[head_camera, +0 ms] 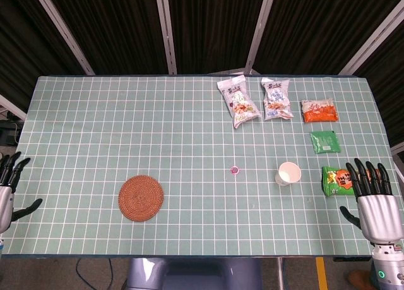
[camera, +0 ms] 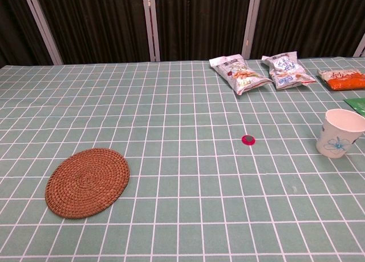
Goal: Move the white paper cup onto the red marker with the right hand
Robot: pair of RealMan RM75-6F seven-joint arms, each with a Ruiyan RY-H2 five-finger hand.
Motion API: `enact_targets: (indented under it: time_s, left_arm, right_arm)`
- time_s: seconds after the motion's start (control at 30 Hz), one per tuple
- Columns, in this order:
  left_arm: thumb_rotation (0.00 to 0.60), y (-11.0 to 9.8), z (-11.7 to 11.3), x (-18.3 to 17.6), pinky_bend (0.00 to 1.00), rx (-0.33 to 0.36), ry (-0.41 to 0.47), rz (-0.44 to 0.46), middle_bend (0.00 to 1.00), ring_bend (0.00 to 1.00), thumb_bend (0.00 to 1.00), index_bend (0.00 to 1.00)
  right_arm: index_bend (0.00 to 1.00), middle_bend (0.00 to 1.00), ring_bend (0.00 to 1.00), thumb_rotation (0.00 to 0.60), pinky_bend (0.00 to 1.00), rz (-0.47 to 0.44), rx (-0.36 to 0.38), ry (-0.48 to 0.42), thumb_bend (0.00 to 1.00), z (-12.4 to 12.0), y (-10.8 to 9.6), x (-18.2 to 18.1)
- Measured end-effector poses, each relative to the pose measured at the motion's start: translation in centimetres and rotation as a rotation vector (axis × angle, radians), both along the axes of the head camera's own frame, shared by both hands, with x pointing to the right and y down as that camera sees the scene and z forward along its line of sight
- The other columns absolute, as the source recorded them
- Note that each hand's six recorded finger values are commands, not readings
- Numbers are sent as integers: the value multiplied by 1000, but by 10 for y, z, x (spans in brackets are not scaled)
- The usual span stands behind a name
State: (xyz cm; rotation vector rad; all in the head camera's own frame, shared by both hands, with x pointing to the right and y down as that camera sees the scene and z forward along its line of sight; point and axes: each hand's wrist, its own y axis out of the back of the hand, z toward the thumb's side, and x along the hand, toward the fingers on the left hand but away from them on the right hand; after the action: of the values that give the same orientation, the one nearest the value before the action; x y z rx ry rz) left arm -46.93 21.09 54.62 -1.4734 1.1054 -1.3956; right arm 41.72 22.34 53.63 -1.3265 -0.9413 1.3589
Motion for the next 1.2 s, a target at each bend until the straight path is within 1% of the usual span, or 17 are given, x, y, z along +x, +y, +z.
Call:
enact_targets:
  time_s: [0.1, 0.23, 0.37, 0.43, 0.53, 0.67, 0.73, 0.77, 0.87, 0.97, 1.07, 1.2]
  left_arm:
    - [600, 1, 1, 1, 0, -24, -1, -7, 0, 0, 0, 0]
    - [600, 2, 1, 1, 0, -34, -14, -5, 0, 0, 0, 0]
    - [600, 5, 3, 1, 0, -50, -16, -7, 0, 0, 0, 0]
    - [600, 6, 3, 2, 0, -53, -24, -2, 0, 0, 0, 0]
    - [600, 6, 5, 3, 0, -66, -23, -4, 0, 0, 0, 0]
    - [600, 5, 6, 3, 0, -83, -33, -12, 0, 0, 0, 0]
    - [600, 4, 7, 4, 0, -91, -48, -15, 0, 0, 0, 0]
    - [600, 4, 7, 4, 0, -94, -53, -18, 0, 0, 0, 0]
    - [600, 2, 9, 4, 0, -99, -62, -24, 0, 0, 0, 0]
    - [600, 0, 10, 4, 0, -101, -64, -26, 0, 0, 0, 0]
    - [600, -2, 13, 3, 0, -105, -71, -28, 0, 0, 0, 0]
    - [600, -3, 16, 0, 0, -113, -79, -38, 0, 0, 0, 0]
  right_arm:
    - [0, 0, 0, 600, 0, 1, -7, 4, 0, 1, 1, 1]
    - [0, 0, 0, 600, 0, -8, -23, 6, 0, 4, 3, -1]
    - [0, 0, 0, 600, 0, -55, -50, 7, 0, 11, 6, -10]
    - [0, 0, 0, 600, 0, -119, -71, 16, 0, 17, 7, -21]
    - [0, 0, 0, 600, 0, -261, -97, 60, 0, 29, 6, -44]
    - [0, 0, 0, 600, 0, -464, -98, 167, 0, 43, 4, -74]
    - [0, 0, 0, 600, 0, -547, -106, 224, 0, 52, 4, -87]
    - [0, 0, 0, 600, 0, -599, -115, 263, 0, 58, 4, -96]
    - [0, 0, 0, 600, 0, -719, -137, 358, 0, 76, 6, -114]
    - [0, 0, 0, 600, 0, -813, -145, 452, 0, 91, 8, -127]
    - [0, 0, 0, 600, 0, -877, -158, 534, 0, 108, 7, -134]
    - [0, 0, 0, 600, 0, -900, -166, 618, 0, 128, -3, -136]
